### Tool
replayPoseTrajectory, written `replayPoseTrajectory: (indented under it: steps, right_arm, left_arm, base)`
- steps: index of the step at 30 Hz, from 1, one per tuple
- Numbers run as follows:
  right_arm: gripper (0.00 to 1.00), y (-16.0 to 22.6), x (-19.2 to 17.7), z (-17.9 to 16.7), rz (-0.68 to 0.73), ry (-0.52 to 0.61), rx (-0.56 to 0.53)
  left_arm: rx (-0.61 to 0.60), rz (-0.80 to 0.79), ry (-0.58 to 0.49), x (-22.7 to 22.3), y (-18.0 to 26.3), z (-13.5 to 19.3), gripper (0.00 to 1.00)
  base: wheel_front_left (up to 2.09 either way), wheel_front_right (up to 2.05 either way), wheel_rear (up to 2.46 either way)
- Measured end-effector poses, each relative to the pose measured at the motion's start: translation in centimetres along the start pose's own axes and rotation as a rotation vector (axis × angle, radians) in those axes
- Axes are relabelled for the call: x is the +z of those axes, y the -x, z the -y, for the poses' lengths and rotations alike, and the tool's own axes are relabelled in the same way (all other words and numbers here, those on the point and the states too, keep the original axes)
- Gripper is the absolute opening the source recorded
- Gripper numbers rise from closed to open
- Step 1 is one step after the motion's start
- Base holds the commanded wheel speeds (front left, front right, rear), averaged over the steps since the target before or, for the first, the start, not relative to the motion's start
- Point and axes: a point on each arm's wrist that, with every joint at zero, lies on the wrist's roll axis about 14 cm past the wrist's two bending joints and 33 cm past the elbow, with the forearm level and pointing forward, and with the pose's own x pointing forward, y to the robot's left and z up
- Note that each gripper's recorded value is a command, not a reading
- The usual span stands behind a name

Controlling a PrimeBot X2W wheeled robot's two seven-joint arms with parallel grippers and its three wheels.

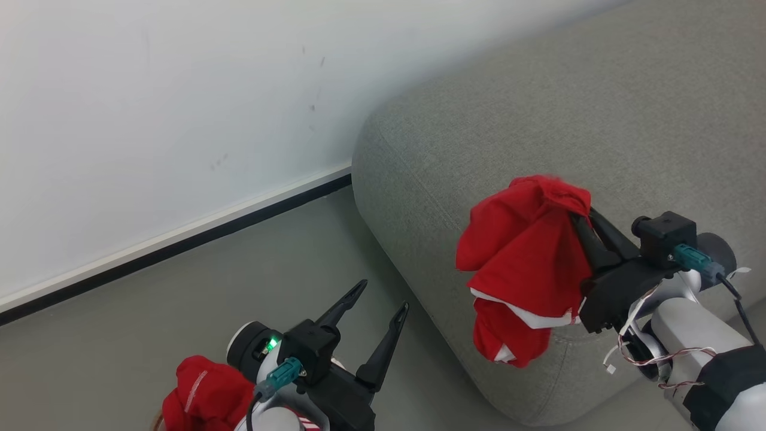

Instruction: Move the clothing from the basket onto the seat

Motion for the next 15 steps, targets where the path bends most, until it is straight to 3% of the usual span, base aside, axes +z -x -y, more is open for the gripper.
replayPoseTrajectory:
  steps: [9,15]
  right_arm:
    - [0.00,-1.3,1.4,1.6,0.033,0.018,-0.029]
    - [0.00,-4.8,5.6,4.0,0.121,0.064,-0.061]
  left_arm:
    - [0.001,-0.010,0.018,-0.7,-0.1,-0.4,1.00]
    - [0.004,-0.011,0.019,-1.2,-0.2,-1.7,1.00]
  base:
    - [0.00,0.00,0.00]
    - [0.00,0.00,0.00]
